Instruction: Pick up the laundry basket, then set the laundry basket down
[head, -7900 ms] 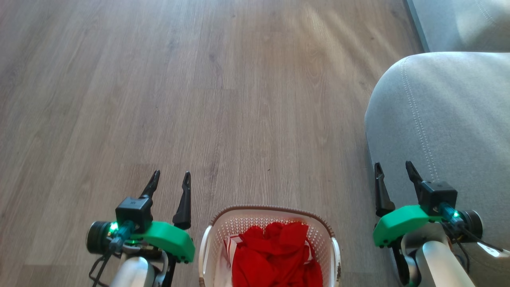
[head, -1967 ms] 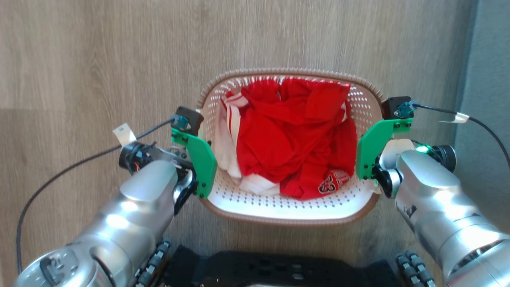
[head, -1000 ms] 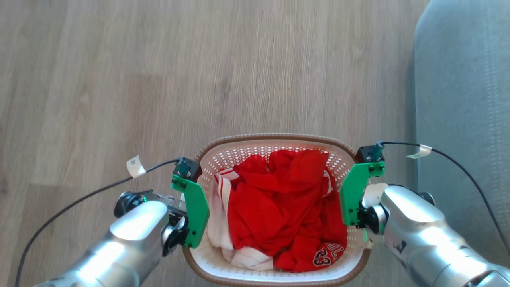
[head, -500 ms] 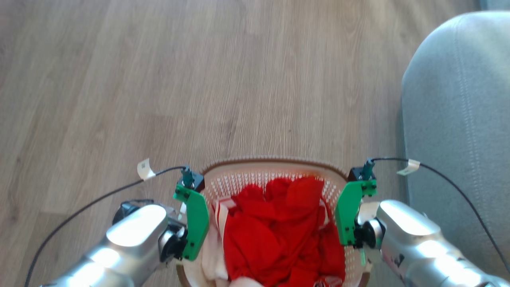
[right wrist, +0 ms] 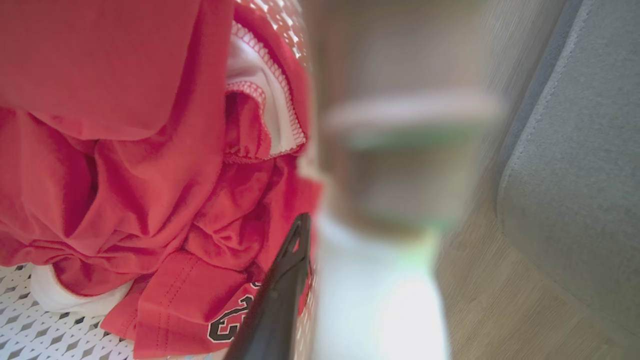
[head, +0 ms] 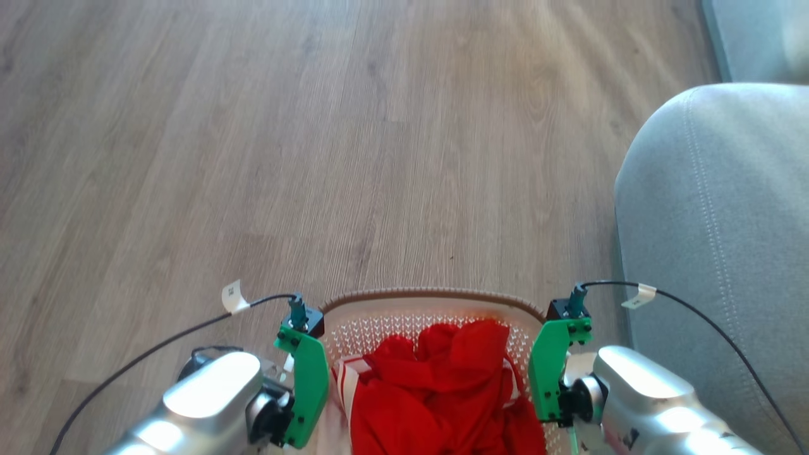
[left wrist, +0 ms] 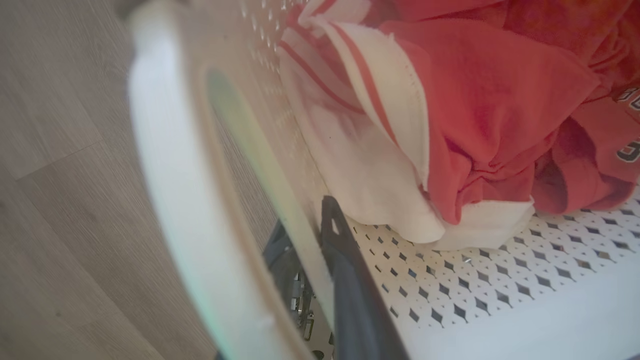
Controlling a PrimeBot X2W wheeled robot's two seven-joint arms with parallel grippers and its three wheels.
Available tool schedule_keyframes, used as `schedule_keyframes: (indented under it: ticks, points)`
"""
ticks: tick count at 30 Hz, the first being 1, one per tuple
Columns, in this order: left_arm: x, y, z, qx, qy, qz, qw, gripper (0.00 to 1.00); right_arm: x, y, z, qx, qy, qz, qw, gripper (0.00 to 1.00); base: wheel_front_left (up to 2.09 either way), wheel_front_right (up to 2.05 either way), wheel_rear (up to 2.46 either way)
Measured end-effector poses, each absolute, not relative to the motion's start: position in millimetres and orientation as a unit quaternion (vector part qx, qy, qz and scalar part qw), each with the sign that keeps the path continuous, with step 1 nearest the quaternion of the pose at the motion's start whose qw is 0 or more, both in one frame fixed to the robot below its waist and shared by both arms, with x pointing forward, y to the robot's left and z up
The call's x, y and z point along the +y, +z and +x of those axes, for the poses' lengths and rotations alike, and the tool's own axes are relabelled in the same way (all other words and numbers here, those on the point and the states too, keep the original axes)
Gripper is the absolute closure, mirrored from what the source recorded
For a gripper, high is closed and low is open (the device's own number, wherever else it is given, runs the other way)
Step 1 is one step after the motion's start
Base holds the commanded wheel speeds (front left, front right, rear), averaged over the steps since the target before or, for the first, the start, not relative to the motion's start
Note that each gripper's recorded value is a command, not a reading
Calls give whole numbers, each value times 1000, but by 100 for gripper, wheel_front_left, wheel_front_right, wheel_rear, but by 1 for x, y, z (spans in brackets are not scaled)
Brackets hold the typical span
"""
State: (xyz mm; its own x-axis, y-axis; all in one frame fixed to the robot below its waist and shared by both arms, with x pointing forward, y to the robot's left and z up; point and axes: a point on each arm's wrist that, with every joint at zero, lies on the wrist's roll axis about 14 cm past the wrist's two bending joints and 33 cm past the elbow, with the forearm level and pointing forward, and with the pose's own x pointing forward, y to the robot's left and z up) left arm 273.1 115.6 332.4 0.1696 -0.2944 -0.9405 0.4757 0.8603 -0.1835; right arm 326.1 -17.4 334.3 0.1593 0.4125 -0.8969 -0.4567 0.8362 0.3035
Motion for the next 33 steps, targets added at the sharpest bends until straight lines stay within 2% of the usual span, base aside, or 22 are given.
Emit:
schedule_keyframes:
  ticks: [8,33]
  points:
    - [115,331,263,596,-254,77,758,100,-19,334,315,586,283,-18,759,100,0,0,0]
    - [118,333,264,593,-247,82,762,100,-17,336,311,579,285,-14,763,100,0,0,0]
